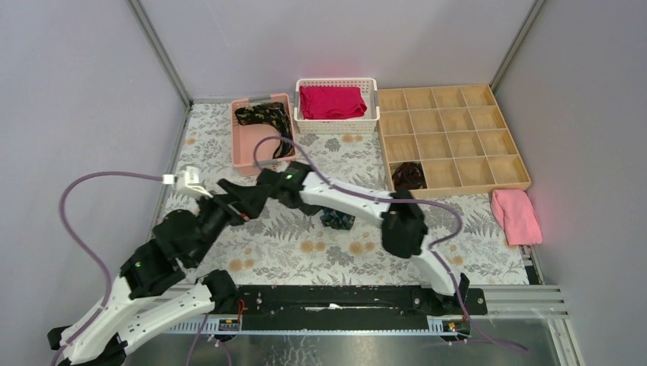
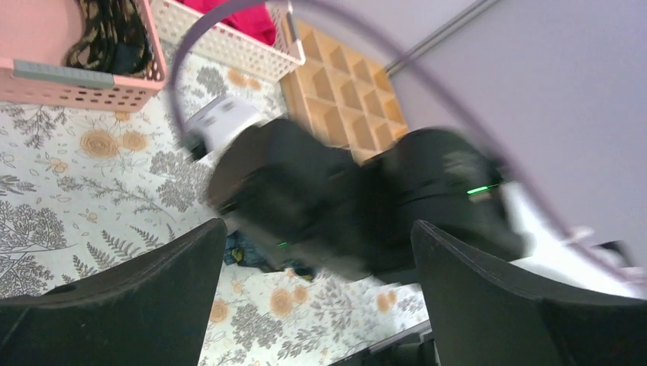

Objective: Roll the ties
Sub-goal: Roll the tie at the center of the board.

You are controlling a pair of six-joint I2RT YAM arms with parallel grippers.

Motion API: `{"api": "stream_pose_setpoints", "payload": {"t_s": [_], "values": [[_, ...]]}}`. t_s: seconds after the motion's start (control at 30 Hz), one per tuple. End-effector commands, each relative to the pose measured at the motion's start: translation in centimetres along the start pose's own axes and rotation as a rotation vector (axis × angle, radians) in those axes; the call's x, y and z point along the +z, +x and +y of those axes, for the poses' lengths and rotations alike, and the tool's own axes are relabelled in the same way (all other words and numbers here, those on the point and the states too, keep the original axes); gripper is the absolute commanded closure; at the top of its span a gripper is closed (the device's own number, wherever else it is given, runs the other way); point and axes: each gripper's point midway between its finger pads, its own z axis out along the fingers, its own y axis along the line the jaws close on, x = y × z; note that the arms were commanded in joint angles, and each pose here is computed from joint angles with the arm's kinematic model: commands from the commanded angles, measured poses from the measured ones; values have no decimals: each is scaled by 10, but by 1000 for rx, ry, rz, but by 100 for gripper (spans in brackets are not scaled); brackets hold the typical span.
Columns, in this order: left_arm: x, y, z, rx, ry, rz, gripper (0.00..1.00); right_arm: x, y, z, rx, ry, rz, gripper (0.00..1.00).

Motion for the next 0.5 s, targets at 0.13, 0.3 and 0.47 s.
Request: {"api": "stream_pose_setpoints", "payload": {"t_s": [0.13, 0.3, 0.47], "values": [[-39, -48, 14, -41, -42, -135, 1, 26, -8, 19, -325, 273, 49, 92], [-37, -44, 21, -27, -76, -132, 1, 34, -9, 55, -345, 173, -27, 70], [-32, -39, 25, -14, -95, -124, 1, 20, -19, 67, -260, 63, -134, 39]]}}
